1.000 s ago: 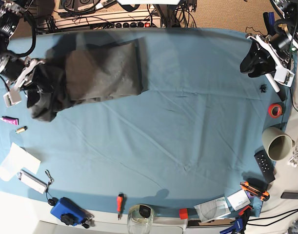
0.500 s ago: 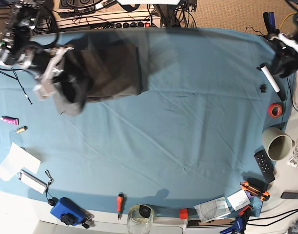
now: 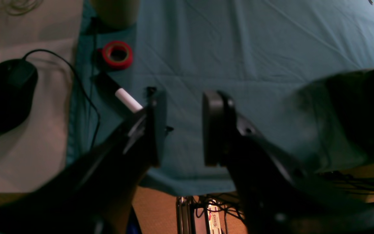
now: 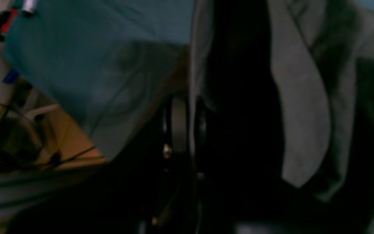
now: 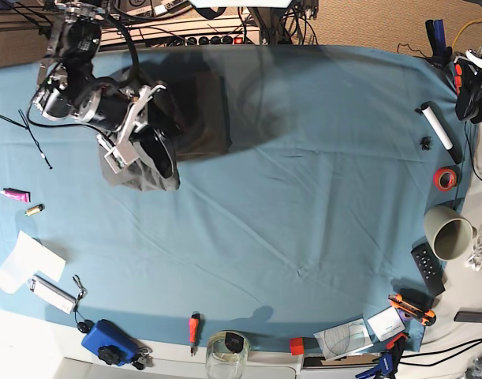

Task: Fold the T-shirt properly
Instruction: 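Lift the bunched shirt end with the right gripper and fold it over the stack, then press and tuck the folded end under with the right gripper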

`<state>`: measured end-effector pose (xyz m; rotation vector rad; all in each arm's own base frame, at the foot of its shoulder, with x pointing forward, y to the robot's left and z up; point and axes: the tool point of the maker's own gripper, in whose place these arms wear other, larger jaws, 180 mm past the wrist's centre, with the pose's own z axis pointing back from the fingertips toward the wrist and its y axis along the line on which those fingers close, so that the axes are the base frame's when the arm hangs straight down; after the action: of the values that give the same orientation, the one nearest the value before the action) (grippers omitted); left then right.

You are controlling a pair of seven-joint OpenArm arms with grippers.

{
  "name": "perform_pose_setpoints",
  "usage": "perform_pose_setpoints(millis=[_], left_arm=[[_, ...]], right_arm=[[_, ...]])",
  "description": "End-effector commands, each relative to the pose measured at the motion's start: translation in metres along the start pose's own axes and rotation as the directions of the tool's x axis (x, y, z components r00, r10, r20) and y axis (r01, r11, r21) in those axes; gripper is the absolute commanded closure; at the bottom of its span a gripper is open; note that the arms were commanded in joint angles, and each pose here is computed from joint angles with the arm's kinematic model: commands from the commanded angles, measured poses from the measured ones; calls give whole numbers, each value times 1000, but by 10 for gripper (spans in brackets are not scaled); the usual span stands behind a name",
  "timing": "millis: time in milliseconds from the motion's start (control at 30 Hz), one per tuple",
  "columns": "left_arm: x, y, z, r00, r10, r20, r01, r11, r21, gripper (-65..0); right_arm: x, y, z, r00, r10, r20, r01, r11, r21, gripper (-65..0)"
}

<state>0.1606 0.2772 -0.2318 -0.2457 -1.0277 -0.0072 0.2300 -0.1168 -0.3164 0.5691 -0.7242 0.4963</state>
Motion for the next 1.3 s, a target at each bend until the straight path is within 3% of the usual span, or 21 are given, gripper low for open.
perform_pose_setpoints(millis=[0,200,433,600,800,867,1033,1267], left_arm=[[11,-4,2,999,-25,37,26,1000,-15,-179],[11,-4,2,999,-26,37,26,1000,-15,-179],[11,-4,2,999,-26,37,26,1000,-15,-180],[11,-4,2,999,-25,37,26,1000,-14,-180],[11,-4,2,999,-32,37,33,999,-15,-180],[11,-4,2,999,-32,36,32,999,-15,-180],[10,-4,3,999,-31,33,31,999,-15,-180],[8,-6,2,999,-17,37,17,1000,-17,-180]], right_arm=[[14,2,1,999,27,48,-27,1000,4,0],[7,16,-19,996,92,-8,-92,996,21,0],[8,28,-34,990,140,-4,-140,990,32,0],[9,30,-34,989,146,2,-146,988,41,-115],[43,58,-29,987,88,136,-114,974,197,-128],[56,63,-29,980,94,174,-130,969,209,-128],[70,48,-32,973,114,201,-141,982,127,-127],[58,-2,4,976,-30,215,33,999,-9,-127]])
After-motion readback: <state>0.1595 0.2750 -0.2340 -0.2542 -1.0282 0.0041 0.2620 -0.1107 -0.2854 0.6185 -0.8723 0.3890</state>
